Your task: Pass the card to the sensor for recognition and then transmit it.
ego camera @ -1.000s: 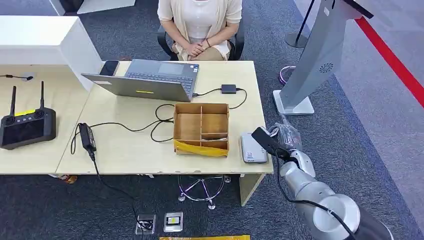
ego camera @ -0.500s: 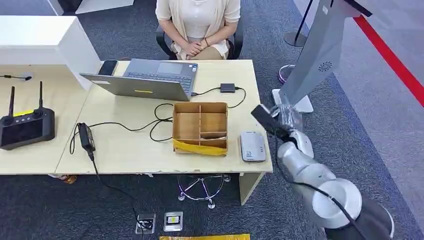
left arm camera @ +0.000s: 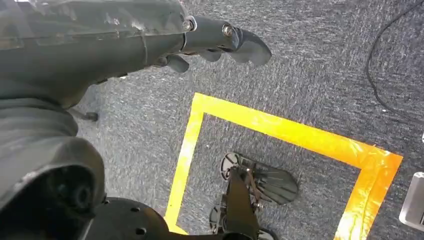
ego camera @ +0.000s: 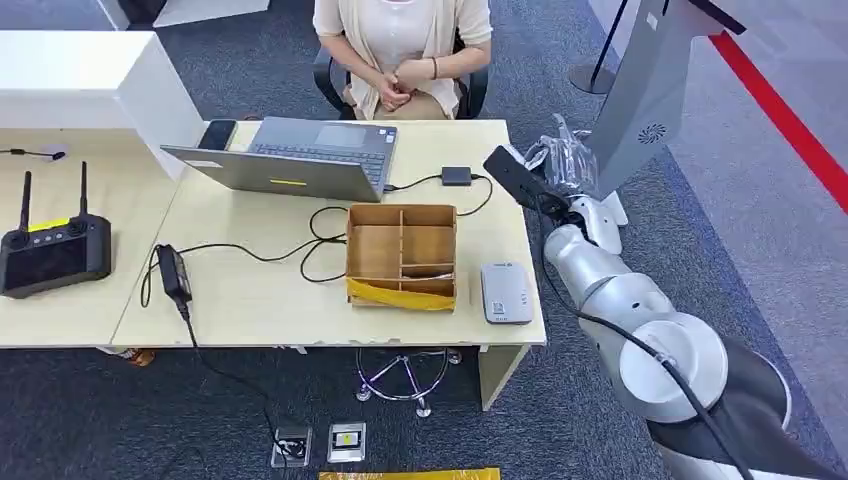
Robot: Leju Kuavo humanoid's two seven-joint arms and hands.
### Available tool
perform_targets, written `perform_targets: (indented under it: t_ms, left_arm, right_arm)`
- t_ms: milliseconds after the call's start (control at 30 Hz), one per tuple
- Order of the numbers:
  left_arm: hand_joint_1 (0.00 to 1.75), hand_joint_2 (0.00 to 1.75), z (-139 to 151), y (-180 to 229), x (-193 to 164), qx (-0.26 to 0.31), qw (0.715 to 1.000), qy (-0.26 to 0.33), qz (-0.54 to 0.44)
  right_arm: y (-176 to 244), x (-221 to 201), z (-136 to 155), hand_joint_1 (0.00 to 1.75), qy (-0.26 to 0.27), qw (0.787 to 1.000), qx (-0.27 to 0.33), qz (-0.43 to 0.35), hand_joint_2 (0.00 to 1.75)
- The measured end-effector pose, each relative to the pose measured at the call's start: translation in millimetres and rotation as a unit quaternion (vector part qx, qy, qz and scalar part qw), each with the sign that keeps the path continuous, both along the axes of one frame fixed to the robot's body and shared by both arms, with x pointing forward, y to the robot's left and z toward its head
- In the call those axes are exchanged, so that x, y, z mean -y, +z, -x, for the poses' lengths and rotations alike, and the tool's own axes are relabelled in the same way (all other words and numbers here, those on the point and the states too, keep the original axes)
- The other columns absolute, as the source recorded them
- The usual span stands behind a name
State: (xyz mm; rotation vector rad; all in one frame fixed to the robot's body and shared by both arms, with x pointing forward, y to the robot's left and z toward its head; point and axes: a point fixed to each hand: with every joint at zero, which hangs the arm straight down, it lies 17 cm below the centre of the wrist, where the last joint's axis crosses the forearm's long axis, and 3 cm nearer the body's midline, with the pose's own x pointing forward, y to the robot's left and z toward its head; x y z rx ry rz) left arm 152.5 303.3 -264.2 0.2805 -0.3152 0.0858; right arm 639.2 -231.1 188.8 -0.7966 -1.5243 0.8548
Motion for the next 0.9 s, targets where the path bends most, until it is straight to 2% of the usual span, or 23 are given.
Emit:
perform_targets:
  t_ms: [367, 867, 900]
  left_arm:
    - [0.00, 0.00, -0.6, 0.0, 0.9, -0.002, 1.000, -0.004, 0.000]
    - [0.00, 0.00, -2.4, 0.5, 3.1, -0.002, 1.000, -0.003, 0.000]
    - [0.00, 0.00, -2.2, 0.5, 2.6, -0.003, 1.000, -0.003, -0.001]
  right_arm:
    - [-5.3, 4.0, -0.2, 1.75, -0.013, 1.000, -0.014, 0.004, 1.75]
    - [-7.0, -11.3, 1.2, 1.75, -0.007, 1.000, -0.020, 0.006, 1.75]
    - [-7.0, -11.6, 1.2, 1.24, -0.007, 1.000, -0.020, 0.006, 1.75]
